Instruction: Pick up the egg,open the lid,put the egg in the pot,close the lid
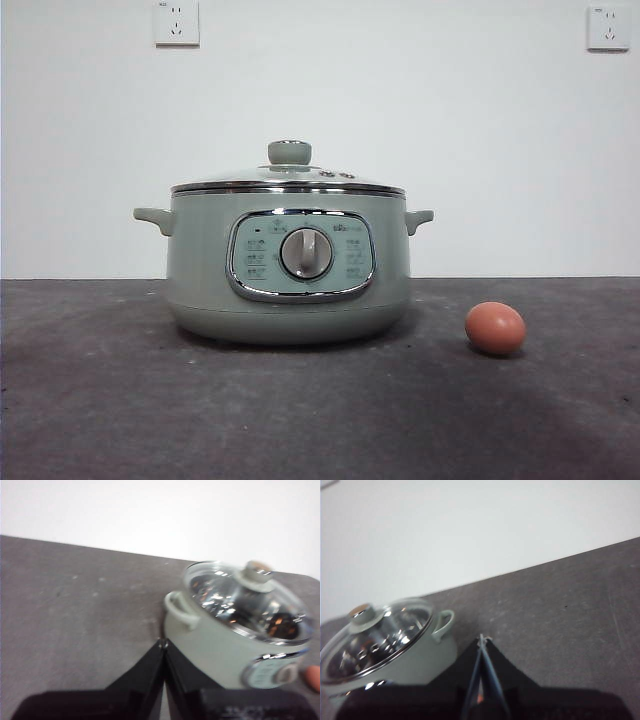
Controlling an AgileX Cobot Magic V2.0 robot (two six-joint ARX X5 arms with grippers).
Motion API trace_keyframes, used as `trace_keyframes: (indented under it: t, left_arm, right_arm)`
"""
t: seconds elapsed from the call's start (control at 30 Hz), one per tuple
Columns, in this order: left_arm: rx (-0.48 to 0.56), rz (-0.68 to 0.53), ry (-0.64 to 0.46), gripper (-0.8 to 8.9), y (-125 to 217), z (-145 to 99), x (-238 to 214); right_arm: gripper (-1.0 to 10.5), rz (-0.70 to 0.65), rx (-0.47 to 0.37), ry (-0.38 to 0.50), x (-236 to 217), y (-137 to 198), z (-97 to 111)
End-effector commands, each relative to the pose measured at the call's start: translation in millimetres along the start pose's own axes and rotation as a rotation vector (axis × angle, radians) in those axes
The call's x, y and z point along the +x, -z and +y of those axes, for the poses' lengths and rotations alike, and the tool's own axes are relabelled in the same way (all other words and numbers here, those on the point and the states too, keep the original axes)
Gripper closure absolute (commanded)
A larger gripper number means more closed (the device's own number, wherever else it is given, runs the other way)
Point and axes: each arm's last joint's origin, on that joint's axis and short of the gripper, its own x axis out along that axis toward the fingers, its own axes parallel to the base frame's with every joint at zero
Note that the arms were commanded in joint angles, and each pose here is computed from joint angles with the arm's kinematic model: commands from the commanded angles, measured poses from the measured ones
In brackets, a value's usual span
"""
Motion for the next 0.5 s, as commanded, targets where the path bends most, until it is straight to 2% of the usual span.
trace_keyframes:
  t: [0.03, 0.27, 0.5]
  left_arm:
    - [0.036, 0.011, 0.034, 8.2, -22, -7, -6]
    - [0.093, 0.119, 0.103, 8.2, -63, -21, -16]
    - [0.126, 0.218, 0.127, 8.2, -80, -28, -24]
  right_arm:
    - [9.6, 0.04, -0.115, -0.014, -5, -26, 9]
    - [9.6, 0.203, -0.254, -0.031, -16, -79, 27]
    - [9.6, 0.328, -0.276, -0.063, -23, -102, 37]
